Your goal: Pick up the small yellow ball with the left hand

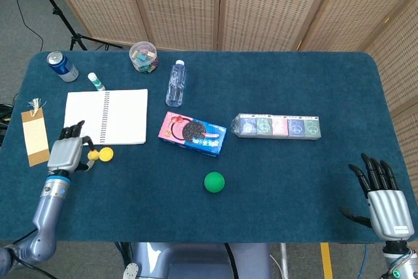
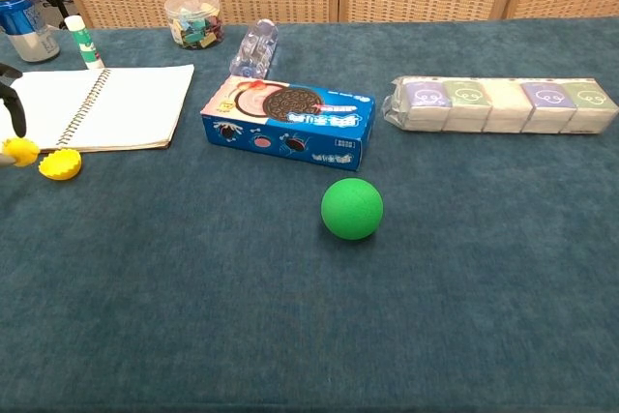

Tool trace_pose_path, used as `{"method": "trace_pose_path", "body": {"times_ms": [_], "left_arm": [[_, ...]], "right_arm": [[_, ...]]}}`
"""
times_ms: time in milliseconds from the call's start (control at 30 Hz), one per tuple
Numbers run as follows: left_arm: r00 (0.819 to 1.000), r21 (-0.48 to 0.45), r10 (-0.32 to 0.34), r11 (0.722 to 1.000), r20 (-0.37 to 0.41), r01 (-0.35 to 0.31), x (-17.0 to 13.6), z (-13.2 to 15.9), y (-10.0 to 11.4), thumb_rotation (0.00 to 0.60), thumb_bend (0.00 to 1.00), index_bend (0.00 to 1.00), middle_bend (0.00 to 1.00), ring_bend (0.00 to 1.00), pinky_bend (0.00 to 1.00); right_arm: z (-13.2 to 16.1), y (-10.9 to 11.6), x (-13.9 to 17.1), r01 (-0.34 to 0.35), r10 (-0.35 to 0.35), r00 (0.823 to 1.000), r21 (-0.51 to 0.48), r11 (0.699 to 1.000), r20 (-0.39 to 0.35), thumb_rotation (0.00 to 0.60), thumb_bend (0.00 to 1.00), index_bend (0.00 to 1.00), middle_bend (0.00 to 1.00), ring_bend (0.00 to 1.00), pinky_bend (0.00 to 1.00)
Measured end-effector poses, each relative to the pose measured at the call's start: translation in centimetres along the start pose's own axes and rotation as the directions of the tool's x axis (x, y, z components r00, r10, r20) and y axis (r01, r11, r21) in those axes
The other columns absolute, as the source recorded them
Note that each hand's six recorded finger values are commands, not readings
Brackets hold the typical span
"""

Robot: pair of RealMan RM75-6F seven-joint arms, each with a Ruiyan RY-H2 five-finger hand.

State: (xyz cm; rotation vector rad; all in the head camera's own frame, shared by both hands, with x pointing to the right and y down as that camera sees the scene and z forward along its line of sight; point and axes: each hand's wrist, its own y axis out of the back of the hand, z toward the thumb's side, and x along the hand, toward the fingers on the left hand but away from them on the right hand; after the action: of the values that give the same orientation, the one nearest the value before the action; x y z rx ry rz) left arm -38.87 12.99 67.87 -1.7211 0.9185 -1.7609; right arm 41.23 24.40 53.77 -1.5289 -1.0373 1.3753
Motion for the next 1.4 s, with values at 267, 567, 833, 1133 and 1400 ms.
{"method": "trace_pose_path", "body": {"times_ms": [267,567,833,1133,1400], "left_arm": [[1.0,-0.009,0.021,1.0,0.001,-0.021,1.4,1.6,-0.3,0.6,0.27,0.57,0.0,0.0,0.0],[1.0,-0.022,0.001,1.0,0.011,0.0,1.5,2.5,-0.9,0.6,0.27,0.57,0.0,0.0,0.0],[1.0,0.002,-0.003,1.0,0.014,0.003,1.1,2.7,-1.2,0.6,0.23,0.52,0.0,0.0,0.0],[1.0,0.017,0.009,1.0,0.0,-0.009,1.3,2.5,-0.9,0.6,0.13,0.28,0.0,0.0,0.0],[1.0,-0.018,0.028,0.999,0.005,-0.028,0.7,2.2,-0.1,0.6,0.13,0.26,0.0,0.0,0.0]], "right_arm": [[-0.1,0.0,0.0,-0.002,0.002,1.0,0.0,1.0,0.005,0.6,0.0,0.15,0.0,0.0,0.0],[-0.2,0.0,0.0,-0.002,0.002,1.0,0.001,1.0,0.009,0.6,0.0,0.15,0.0,0.0,0.0],[-0.2,0.1,0.0,0.001,-0.001,1.0,0.001,1.0,0.009,0.6,0.0,0.15,0.0,0.0,0.0],[-0.2,0.1,0.0,0.001,-0.001,1.0,0.001,1.0,0.013,0.6,0.0,0.15,0.0,0.0,0.0],[-0.3,0.1,0.0,-0.001,0.001,1.0,0.002,1.0,0.017,0.6,0.0,0.15,0.0,0.0,0.0]]}}
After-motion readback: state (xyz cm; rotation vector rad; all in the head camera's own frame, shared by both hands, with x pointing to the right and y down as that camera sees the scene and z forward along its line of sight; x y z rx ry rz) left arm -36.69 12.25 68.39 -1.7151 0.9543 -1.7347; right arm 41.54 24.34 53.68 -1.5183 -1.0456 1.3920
